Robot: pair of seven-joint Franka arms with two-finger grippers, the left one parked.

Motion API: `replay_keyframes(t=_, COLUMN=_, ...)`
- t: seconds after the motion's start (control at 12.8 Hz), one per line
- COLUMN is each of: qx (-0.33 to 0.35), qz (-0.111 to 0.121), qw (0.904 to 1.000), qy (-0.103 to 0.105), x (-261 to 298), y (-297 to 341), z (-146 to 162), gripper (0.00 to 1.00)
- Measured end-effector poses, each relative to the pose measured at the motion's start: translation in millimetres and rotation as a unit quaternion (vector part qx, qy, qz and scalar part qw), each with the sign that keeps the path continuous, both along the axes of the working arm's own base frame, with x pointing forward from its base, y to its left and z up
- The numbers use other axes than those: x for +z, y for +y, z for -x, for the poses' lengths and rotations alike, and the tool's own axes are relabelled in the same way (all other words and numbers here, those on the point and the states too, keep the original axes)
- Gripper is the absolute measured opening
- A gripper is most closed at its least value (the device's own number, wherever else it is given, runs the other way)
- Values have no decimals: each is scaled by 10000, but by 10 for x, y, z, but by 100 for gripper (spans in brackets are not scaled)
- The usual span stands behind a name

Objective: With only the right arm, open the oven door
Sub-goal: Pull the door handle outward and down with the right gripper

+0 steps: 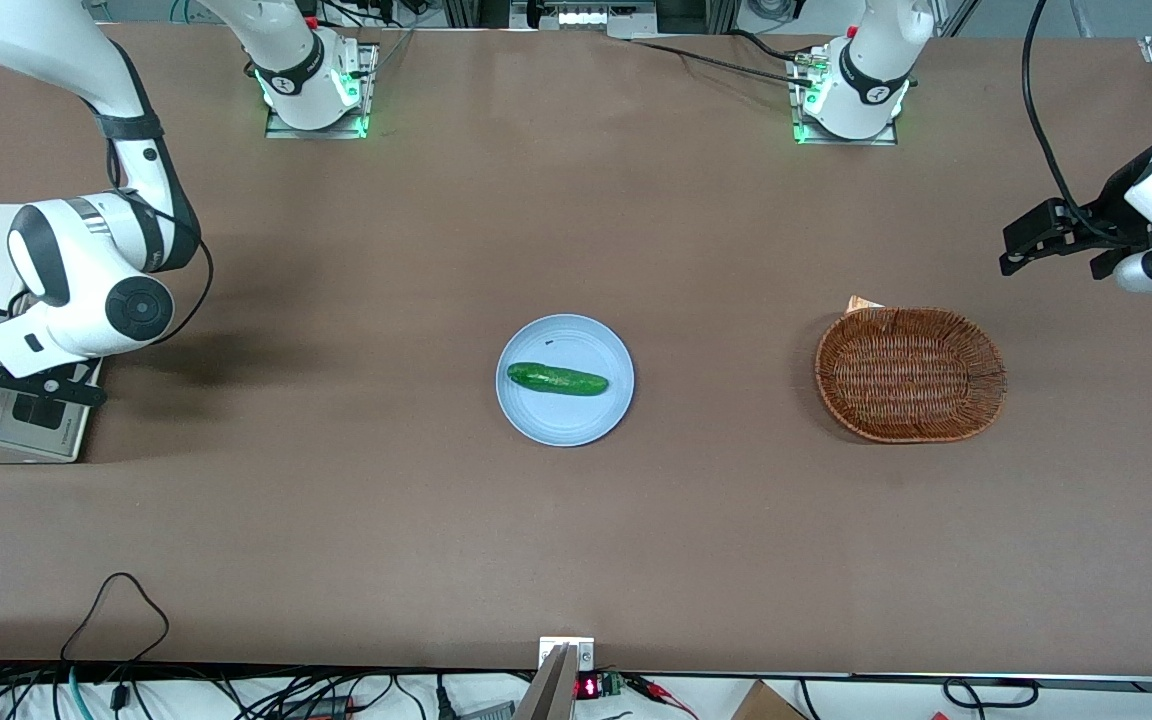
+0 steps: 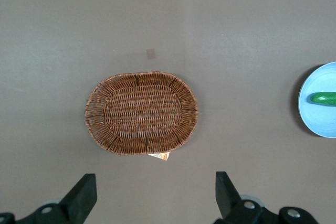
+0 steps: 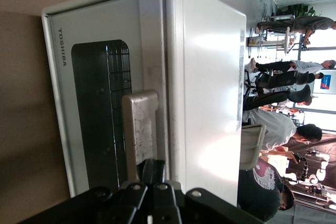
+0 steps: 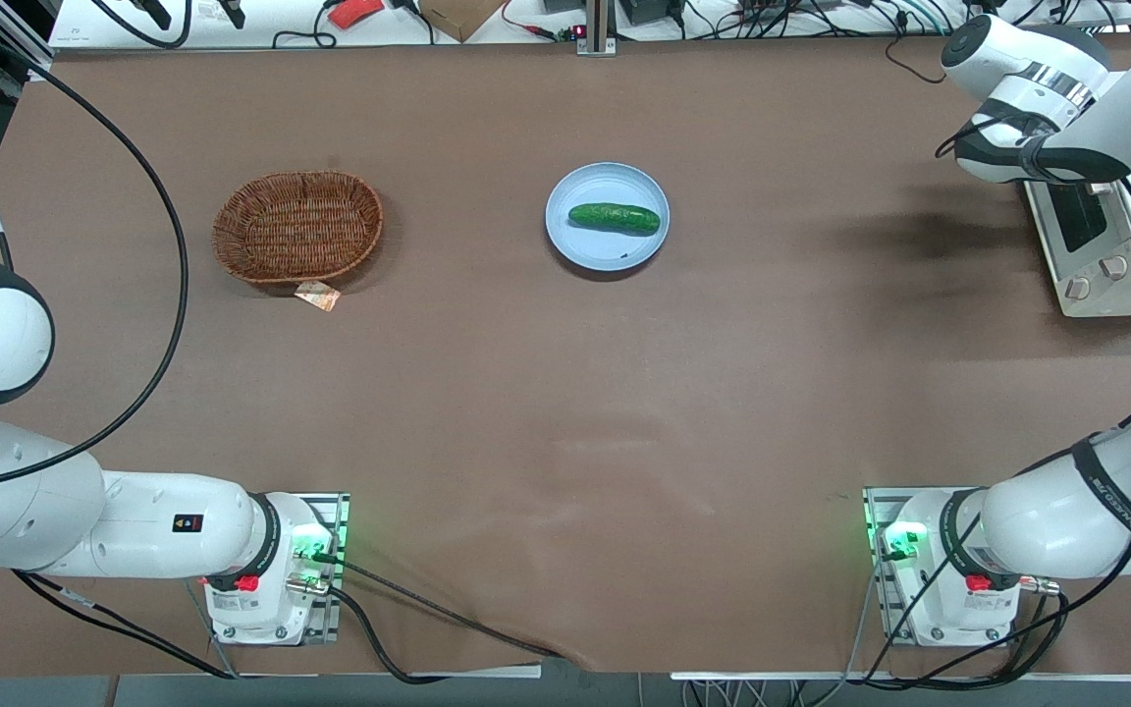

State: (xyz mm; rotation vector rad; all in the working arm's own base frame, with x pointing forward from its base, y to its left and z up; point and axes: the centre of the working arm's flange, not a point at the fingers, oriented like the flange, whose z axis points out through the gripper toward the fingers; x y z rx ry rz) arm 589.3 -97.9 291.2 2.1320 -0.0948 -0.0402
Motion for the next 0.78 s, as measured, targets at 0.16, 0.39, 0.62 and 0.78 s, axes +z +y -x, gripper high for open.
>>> replay_keyframes(t=0.16, qx=28, qz=-18, qw=10000, qy=-1, x=-9, y=21, z=0, gripper=3)
replay_keyframes(t=0.39, qx=-5, qz=-184, qw=9998, qy=-69, x=2, y=86, z=-7, gripper=3)
replay_keyframes(t=0.62, qx=35, qz=-304, qw=9995, qy=-82, x=-17, y=180, z=3, gripper=3)
replay_keyframes(t=0.78, qx=8, qz=-554, qw=9984, qy=-114, x=-48, y=352, z=-3, gripper=3)
